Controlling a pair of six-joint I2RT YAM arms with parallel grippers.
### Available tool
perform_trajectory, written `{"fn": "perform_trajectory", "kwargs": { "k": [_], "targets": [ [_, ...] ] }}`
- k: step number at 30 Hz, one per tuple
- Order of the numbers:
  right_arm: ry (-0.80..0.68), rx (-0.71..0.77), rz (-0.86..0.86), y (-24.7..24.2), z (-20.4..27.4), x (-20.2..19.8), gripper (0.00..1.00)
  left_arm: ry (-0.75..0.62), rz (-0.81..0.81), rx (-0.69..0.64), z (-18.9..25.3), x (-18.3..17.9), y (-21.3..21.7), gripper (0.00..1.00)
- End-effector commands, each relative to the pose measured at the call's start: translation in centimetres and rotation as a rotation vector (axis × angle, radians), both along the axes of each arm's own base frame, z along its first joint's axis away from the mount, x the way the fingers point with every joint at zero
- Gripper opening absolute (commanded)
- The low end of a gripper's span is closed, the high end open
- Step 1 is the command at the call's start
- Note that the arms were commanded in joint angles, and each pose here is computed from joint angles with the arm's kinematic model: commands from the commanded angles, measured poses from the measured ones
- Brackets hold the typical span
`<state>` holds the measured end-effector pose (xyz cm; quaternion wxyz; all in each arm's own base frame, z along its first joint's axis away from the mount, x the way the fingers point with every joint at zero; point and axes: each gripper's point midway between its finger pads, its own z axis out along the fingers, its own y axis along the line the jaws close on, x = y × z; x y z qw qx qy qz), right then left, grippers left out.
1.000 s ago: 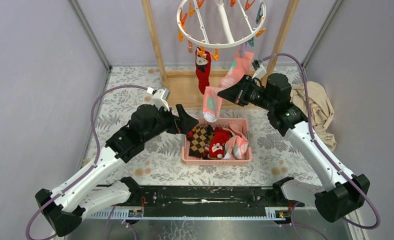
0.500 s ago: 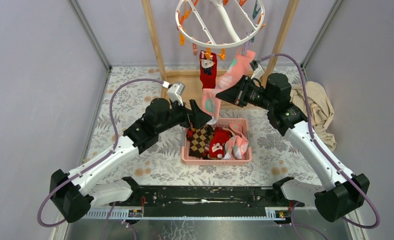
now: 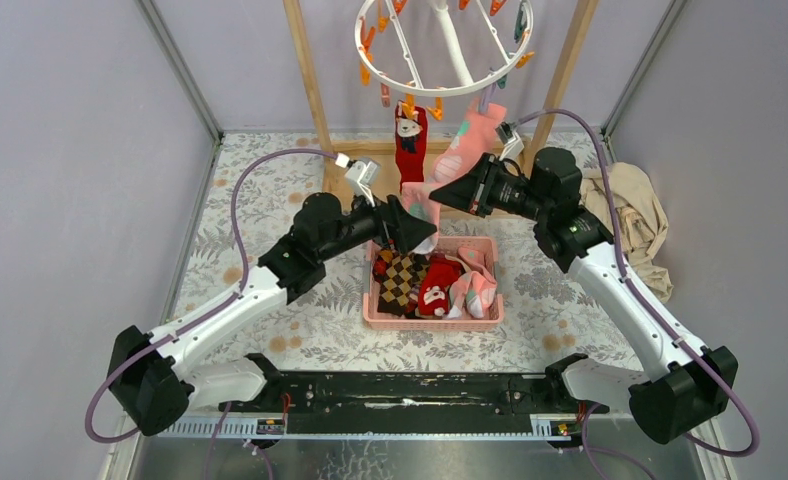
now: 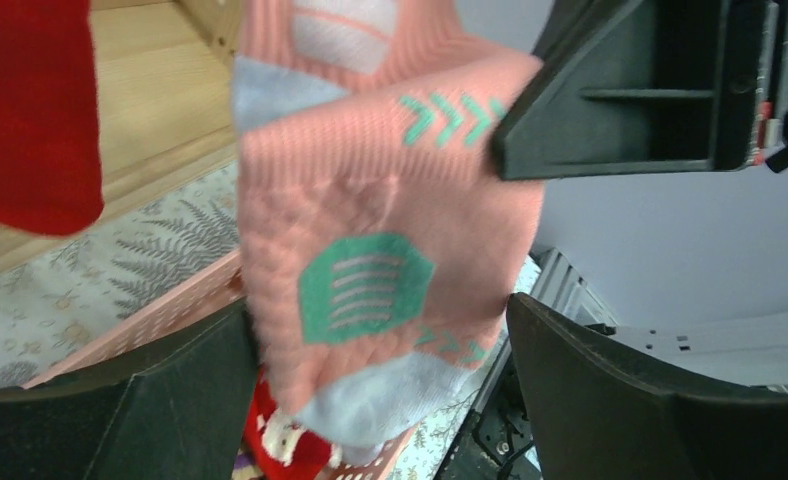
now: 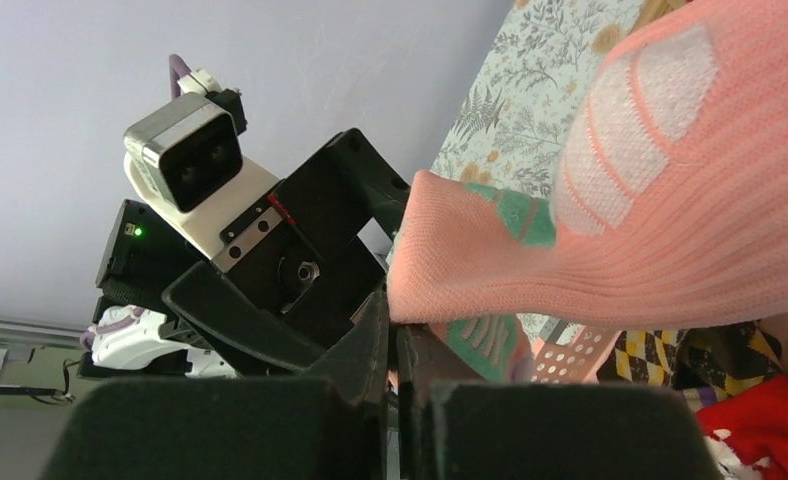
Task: Remove the socks clipped to the hanger
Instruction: Remove the sock from the hanger.
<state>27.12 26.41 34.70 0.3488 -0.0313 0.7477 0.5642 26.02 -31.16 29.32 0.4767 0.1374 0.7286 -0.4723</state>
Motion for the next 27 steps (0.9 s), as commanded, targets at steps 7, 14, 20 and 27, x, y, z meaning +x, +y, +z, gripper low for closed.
{"fn": "perform_trajectory", "kwargs": {
  "k": [7,14,20,27],
  "targets": [
    [-0.065,-0.025,0.015,-0.9,0.5,-1.2,0.0,-0.116,-0.156,-0.073,3.3,-1.1,-2.1,0.39],
    [-0.071,-0.076,-0.007,-1.6,-0.7,-1.2,0.0,-0.089,-0.135,-0.062,4.0,-1.4,-1.3,0.0],
    [-0.068,-0.14,-0.055,-2.4,-2.2,-0.6,0.12,-0.034,-0.071,-0.003,4.1,-1.5,0.0,0.0],
    [-0.127,-0.294,-0.196,-5.0,-1.3,1.0,0.65,-0.012,-0.026,0.044,5.5,-2.0,1.6,0.0]
  ]
}}
